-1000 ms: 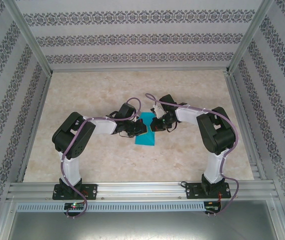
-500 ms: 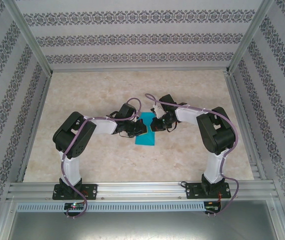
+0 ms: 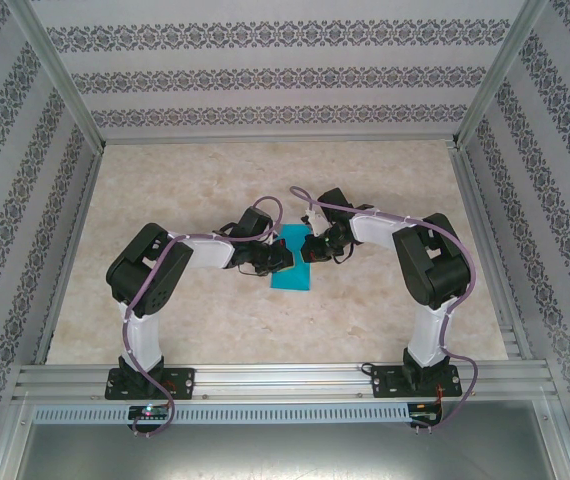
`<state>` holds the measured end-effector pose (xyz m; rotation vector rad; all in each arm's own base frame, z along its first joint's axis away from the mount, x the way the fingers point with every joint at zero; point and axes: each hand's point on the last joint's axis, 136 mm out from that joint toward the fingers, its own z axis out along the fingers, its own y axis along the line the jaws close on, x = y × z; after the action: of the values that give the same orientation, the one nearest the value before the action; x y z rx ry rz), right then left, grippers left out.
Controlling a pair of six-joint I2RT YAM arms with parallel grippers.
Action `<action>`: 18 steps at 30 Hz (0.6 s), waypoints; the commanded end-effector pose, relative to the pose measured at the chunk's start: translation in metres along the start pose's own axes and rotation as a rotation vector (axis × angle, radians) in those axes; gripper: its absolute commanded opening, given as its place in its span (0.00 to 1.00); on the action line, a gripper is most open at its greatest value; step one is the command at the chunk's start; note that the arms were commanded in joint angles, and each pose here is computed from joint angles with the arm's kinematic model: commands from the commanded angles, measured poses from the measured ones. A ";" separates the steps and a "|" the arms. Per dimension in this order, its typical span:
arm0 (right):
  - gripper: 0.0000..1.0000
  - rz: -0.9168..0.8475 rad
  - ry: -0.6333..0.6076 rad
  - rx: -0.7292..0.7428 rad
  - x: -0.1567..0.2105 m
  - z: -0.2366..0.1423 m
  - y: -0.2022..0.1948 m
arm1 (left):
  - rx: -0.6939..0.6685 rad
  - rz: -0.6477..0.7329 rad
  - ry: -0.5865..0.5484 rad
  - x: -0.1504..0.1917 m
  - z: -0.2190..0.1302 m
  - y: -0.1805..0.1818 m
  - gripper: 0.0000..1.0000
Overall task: Fold a paper plane with a square sheet of paper (pick it up from the middle)
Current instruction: Fold the triangle a second time at the center of the table.
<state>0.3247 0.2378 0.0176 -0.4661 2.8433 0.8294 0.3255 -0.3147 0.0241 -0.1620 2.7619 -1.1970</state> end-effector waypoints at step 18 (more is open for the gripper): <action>0.15 0.029 -0.039 0.034 -0.008 -0.014 0.001 | -0.196 -0.076 0.065 0.024 0.008 0.045 0.00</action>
<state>0.3251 0.2370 0.0175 -0.4434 2.8520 0.8241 0.3255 -0.3139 0.0195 -0.1842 2.8000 -1.1530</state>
